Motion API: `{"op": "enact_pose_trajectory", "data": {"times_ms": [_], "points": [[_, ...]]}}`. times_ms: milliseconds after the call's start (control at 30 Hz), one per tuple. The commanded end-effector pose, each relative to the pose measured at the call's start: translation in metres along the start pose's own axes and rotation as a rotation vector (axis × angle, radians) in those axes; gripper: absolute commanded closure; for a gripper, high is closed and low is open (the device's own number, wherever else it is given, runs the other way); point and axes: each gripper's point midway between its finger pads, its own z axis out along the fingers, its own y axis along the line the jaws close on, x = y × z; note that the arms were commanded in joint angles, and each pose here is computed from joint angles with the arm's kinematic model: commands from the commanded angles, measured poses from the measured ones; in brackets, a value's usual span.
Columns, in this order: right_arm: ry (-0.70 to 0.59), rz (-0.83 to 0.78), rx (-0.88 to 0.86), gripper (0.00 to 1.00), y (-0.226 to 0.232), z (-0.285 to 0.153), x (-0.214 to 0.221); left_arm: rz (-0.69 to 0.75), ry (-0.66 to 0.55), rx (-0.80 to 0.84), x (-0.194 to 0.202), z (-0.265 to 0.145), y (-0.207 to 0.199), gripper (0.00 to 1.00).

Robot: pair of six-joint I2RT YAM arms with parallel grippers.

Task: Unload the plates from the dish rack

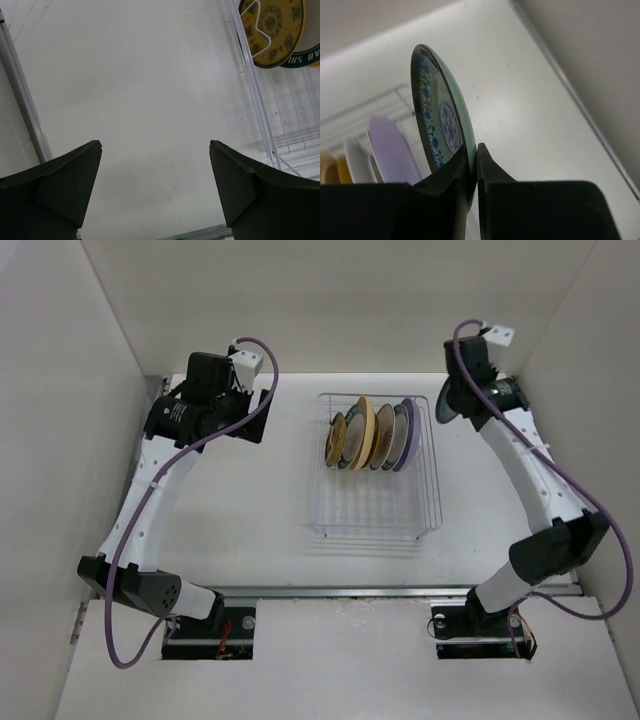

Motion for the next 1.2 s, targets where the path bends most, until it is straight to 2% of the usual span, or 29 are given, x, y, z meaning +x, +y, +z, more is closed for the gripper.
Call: {"op": "enact_pose_trajectory", "data": {"times_ms": [0,67,133,167,200,300,333,400,433,467,567,600,667,767,867,967,1100,1133,1167], "points": [[-0.196,0.112,0.217,1.00,-0.073,-0.064,-0.067,-0.034,-0.045,0.069,-0.008,-0.019,-0.011,0.13],[-0.227,0.138,0.213,1.00,-0.079,-0.079,-0.078,-0.042,-0.049,0.132,-0.011,-0.019,-0.023,0.13],[-0.227,0.164,-0.004,1.00,-0.044,-0.096,-0.083,-0.053,-0.042,0.188,-0.011,-0.017,-0.033,0.13],[-0.219,0.124,-0.123,1.00,-0.024,-0.101,-0.082,-0.053,-0.035,0.250,-0.011,-0.015,-0.044,0.13],[-0.171,0.090,-0.373,1.00,0.021,-0.114,-0.071,-0.066,-0.052,0.278,-0.015,-0.016,-0.049,0.13],[-0.146,0.057,-0.711,1.00,0.090,-0.129,-0.042,-0.115,-0.039,0.372,-0.015,-0.002,-0.069,0.13],[-0.081,0.019,-0.867,1.00,0.115,-0.138,-0.018,-0.128,-0.041,0.389,-0.015,0.000,-0.072,0.13],[-0.050,0.034,-1.037,1.00,0.151,-0.150,-0.010,-0.198,-0.036,0.444,-0.013,0.014,-0.077,0.14],[-0.009,0.000,-1.168,1.00,0.168,-0.168,0.003,-0.227,-0.040,0.464,-0.014,0.017,-0.077,0.19],[0.018,-0.003,-1.222,1.00,0.185,-0.169,0.013,-0.260,-0.027,0.475,-0.011,0.025,-0.076,0.22],[0.082,-0.025,-1.332,1.00,0.208,-0.182,0.033,-0.346,0.010,0.528,-0.004,0.039,-0.074,0.37],[0.124,-0.025,-1.334,1.00,0.215,-0.174,0.045,-0.360,0.013,0.575,-0.004,0.043,-0.079,0.39],[0.156,-0.053,-1.400,1.00,0.228,-0.186,0.058,-0.376,0.013,0.606,-0.004,0.043,-0.081,0.41],[0.212,-0.058,-1.429,1.00,0.239,-0.186,0.075,-0.375,0.034,0.606,0.005,0.053,-0.082,0.42],[0.217,-0.061,-1.476,1.00,0.245,-0.197,0.081,-0.351,0.045,0.511,0.012,0.067,-0.068,0.47],[0.232,-0.063,-1.493,1.00,0.249,-0.200,0.088,-0.365,0.077,0.498,0.020,0.074,-0.062,0.50],[0.285,-0.077,-1.530,1.00,0.254,-0.203,0.102,-0.363,0.063,0.605,0.011,0.060,-0.076,0.69],[0.303,-0.082,-1.532,1.00,0.256,-0.201,0.108,-0.363,0.062,0.627,0.011,0.058,-0.079,0.76],[0.306,-0.088,-1.539,1.00,0.257,-0.205,0.110,-0.373,0.089,0.651,0.015,0.057,-0.083,0.80]]}}
